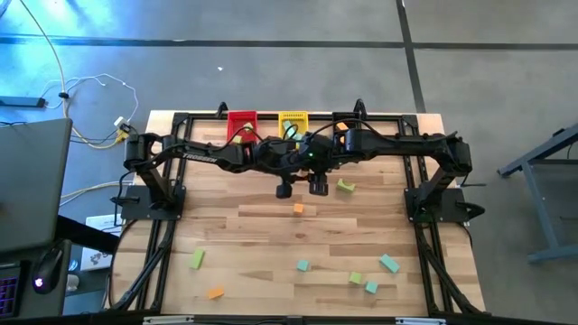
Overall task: Sort & place blocks by color
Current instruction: Put the orange block into the black basket
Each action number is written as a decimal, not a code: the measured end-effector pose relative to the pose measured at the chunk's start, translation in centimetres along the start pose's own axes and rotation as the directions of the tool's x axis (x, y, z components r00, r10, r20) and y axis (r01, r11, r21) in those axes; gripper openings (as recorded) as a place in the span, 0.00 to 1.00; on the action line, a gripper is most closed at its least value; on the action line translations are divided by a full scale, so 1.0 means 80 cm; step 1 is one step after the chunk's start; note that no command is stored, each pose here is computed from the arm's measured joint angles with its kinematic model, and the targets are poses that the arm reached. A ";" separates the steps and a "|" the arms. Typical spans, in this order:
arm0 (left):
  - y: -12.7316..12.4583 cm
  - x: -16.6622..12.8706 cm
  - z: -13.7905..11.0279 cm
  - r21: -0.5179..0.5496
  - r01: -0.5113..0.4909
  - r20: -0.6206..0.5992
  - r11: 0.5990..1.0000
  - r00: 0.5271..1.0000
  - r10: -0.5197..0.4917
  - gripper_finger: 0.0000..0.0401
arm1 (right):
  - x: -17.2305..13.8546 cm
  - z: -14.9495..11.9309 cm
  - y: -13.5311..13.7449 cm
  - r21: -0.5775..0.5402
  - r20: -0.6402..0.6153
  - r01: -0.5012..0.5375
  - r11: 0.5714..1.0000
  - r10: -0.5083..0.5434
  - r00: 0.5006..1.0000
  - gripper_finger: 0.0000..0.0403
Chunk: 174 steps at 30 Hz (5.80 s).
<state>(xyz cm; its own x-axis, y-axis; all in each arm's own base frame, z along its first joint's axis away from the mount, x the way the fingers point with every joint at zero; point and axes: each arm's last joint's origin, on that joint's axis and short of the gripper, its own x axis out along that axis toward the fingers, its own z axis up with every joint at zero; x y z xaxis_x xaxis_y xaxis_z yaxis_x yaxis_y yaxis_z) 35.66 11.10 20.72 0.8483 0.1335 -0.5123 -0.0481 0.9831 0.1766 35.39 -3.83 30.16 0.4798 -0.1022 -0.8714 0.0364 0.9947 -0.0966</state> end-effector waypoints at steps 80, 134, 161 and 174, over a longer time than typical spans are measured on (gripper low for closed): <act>-0.035 -0.009 -0.041 0.042 -0.175 -0.461 0.984 0.870 0.175 0.63 | -0.016 -0.073 -0.140 0.474 -0.456 0.655 0.589 -0.472 0.755 0.25; -0.094 -0.107 -0.027 0.109 -0.186 -0.684 0.976 0.699 0.210 0.64 | 0.010 -0.109 -0.212 0.624 -0.404 0.343 0.703 -0.086 0.911 0.45; -0.088 -0.139 -0.008 0.091 -0.208 -0.612 0.974 0.760 0.220 0.64 | 0.065 -0.128 -0.240 0.700 -0.430 0.308 0.644 0.035 0.902 0.45; -0.088 -0.139 -0.008 0.093 -0.211 -0.612 0.973 0.759 0.223 0.64 | 0.063 -0.138 -0.275 0.698 -0.415 0.405 0.590 -0.127 0.901 0.45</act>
<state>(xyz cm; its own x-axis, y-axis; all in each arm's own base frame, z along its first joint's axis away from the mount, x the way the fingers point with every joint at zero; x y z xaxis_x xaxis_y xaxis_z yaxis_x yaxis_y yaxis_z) 26.21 2.80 24.62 0.3103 0.3970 -0.8638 -0.1763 0.9169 0.3581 27.33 -26.39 22.63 0.0634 -0.2242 -0.9725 0.8280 0.5558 -0.0742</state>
